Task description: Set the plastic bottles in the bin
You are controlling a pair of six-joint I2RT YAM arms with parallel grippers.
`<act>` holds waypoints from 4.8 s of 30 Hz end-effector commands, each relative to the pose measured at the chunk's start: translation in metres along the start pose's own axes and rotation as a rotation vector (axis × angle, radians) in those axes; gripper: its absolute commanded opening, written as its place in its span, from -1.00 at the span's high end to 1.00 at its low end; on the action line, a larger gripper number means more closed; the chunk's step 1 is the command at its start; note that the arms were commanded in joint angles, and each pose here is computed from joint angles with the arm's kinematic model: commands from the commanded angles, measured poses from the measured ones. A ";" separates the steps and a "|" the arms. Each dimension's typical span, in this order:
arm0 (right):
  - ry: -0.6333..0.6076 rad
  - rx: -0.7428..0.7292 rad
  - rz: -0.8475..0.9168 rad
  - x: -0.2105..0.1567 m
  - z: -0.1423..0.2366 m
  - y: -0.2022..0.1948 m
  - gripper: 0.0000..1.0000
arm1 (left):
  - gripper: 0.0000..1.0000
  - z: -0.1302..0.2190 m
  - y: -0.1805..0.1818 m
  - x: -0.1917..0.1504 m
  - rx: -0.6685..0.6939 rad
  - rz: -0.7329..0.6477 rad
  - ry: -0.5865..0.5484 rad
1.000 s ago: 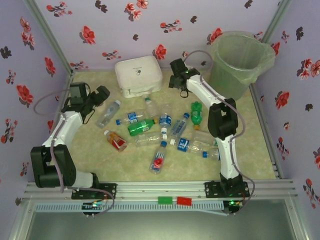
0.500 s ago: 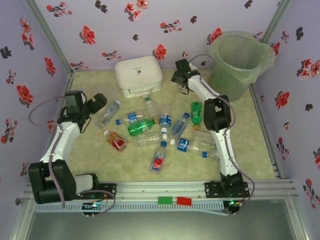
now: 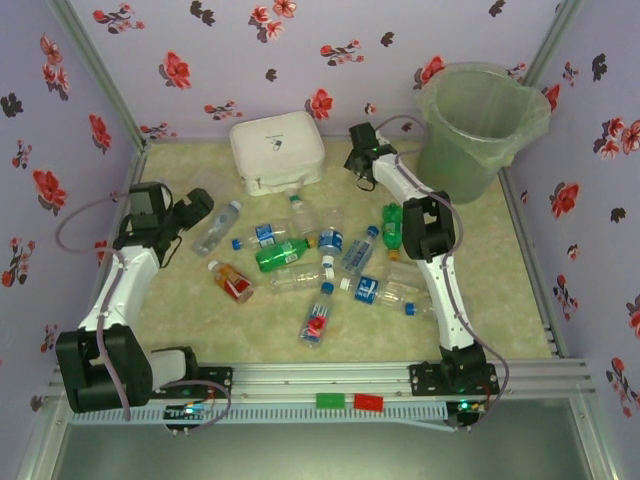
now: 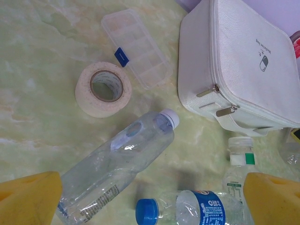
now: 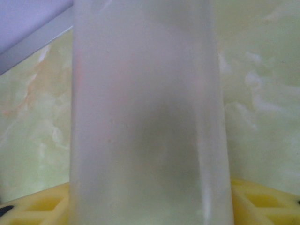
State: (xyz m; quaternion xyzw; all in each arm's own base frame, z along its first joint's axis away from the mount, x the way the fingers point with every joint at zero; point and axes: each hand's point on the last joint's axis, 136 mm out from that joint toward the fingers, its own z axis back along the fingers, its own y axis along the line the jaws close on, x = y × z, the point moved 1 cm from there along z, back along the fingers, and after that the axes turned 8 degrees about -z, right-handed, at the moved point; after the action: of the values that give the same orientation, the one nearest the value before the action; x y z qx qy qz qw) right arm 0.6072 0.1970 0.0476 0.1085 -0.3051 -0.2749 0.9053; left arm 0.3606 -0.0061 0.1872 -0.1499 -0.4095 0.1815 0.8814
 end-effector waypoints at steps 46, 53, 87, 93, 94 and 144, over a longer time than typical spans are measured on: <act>-0.549 0.222 0.029 0.261 0.354 -0.086 0.17 | -0.99 -0.039 -0.165 -0.011 -0.373 -0.259 0.068; -0.534 0.125 0.021 0.285 0.297 -0.090 0.12 | -0.99 -0.033 -0.153 -0.018 -0.324 -0.242 0.078; -0.399 0.245 0.103 0.193 0.350 -0.050 -0.99 | -0.99 -0.007 -0.056 -0.001 -0.085 -0.222 0.078; -0.244 0.288 0.214 0.096 0.330 -0.027 -0.99 | -0.99 -0.004 -0.022 -0.037 -0.009 -0.224 0.205; -0.219 0.287 0.224 0.080 0.327 -0.025 -0.99 | -0.99 -0.003 -0.018 -0.044 -0.001 -0.227 0.227; 0.103 0.323 0.276 -0.102 0.240 -0.016 -0.99 | -0.62 -0.118 0.040 -0.082 0.139 -0.593 0.604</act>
State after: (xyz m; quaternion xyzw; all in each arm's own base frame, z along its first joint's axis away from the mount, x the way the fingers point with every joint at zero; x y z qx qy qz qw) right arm 0.3852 0.2329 0.1750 0.2173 -0.3002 -0.0837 0.9250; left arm 0.3946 -0.0219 0.0466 -0.0240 -0.1591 -0.0890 0.9830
